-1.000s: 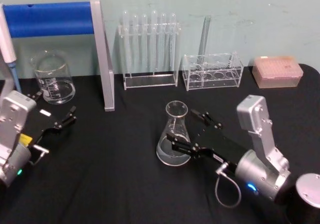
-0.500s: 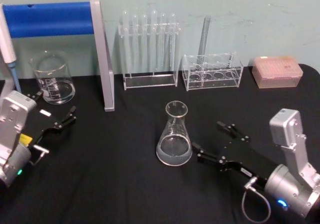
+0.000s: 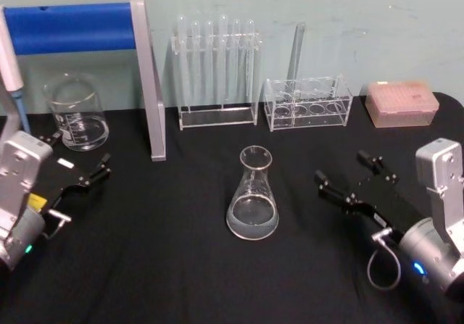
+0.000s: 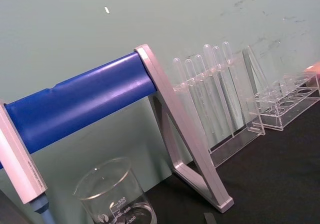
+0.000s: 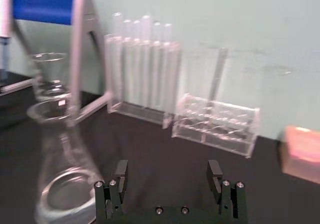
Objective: Grasp the erlenmeyer flask with one hand, shake it three times, then place it back.
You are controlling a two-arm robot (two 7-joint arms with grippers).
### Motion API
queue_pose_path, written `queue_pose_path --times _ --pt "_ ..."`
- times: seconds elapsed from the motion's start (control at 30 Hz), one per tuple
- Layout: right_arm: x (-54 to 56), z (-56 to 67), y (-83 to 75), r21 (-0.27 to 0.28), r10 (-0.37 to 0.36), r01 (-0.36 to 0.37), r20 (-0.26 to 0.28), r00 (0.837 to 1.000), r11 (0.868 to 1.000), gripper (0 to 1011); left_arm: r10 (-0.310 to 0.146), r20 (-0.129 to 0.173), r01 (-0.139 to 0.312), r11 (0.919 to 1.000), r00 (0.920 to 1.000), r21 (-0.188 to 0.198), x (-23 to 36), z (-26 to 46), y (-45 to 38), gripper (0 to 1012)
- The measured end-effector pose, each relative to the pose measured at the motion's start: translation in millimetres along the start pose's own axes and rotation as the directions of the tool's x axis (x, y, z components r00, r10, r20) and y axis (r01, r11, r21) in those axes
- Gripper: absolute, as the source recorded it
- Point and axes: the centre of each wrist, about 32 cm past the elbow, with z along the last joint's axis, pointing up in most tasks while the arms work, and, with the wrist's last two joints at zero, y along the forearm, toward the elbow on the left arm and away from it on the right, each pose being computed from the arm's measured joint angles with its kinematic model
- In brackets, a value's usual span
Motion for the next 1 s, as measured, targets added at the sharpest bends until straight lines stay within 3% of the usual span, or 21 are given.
queue_pose_path --times 0.23,0.57,1.0 --pt "0.9 -6.3 20.0 0.027 -0.103 0.102 0.033 0.994 0.994 1003 0.0 0.0 0.0 1.0 1.0 0.0 0.0 0.0 0.0 1001" --pt "5.3 -13.4 40.9 0.02 -0.16 0.159 0.061 0.985 0.987 1003 0.0 0.0 0.0 1.0 1.0 0.0 0.0 0.0 0.0 1001" --pt "5.0 -13.2 40.3 0.022 -0.16 0.159 0.063 0.985 0.987 1003 0.0 0.0 0.0 1.0 1.0 0.0 0.0 0.0 0.0 1001"
